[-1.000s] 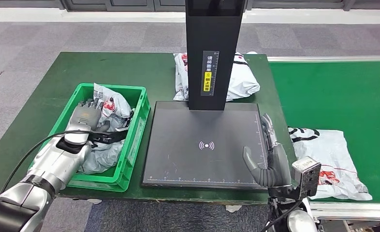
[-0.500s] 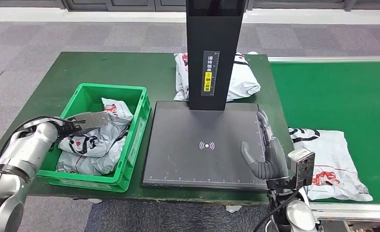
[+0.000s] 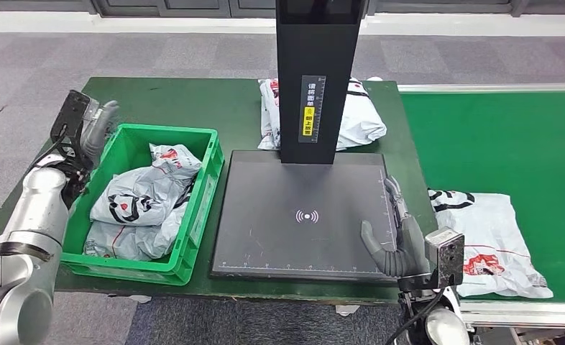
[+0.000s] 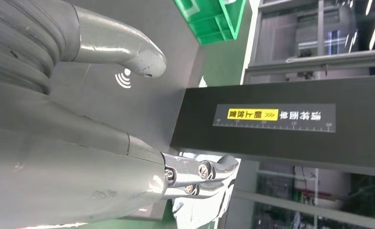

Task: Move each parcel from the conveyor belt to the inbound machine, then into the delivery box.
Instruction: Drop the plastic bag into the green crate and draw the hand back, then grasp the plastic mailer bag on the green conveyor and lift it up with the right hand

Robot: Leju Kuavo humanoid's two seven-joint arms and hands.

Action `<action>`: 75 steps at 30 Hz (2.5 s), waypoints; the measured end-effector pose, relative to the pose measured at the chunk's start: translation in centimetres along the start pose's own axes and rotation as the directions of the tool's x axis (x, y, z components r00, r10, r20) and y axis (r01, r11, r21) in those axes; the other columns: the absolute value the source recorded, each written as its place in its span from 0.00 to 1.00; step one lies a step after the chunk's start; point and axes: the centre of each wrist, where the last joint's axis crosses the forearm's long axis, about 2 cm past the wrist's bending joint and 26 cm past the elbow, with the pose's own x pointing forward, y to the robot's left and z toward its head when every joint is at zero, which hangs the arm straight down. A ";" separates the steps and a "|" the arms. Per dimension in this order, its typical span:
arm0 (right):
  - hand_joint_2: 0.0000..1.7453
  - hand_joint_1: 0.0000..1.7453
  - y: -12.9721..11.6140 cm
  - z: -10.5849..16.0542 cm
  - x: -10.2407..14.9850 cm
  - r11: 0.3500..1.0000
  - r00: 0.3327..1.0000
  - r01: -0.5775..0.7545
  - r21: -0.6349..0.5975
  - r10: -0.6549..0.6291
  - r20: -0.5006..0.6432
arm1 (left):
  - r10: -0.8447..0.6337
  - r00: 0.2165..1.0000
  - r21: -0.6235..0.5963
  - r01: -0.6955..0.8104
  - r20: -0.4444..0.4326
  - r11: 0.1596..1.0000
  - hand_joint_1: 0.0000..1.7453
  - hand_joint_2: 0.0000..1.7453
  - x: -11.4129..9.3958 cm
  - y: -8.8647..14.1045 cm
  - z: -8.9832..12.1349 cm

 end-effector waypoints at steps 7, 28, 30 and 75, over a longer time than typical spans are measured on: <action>1.00 0.00 -0.4 0.2 0.1 0.998 0.999 -0.033 -0.044 0.032 -0.017 | -0.161 0.964 0.324 0.086 0.213 0.942 0.00 0.00 1.9 -1.4 1.0; 1.00 0.00 -1.7 -0.6 0.5 0.990 0.997 -0.074 -0.118 0.072 -0.016 | -0.322 0.858 0.502 0.088 0.401 0.860 0.00 0.00 3.5 -3.2 3.8; 1.00 0.00 -1.9 -0.9 0.6 0.989 0.997 -0.078 -0.127 0.078 -0.008 | -0.328 0.850 0.508 0.084 0.413 0.857 0.00 0.00 3.6 -3.5 4.2; 1.00 0.00 -26.5 -2.7 -4.3 0.504 -0.076 -0.775 0.381 0.525 -0.848 | 0.187 0.863 0.116 -0.270 0.469 0.956 0.00 1.00 0.9 -23.2 13.6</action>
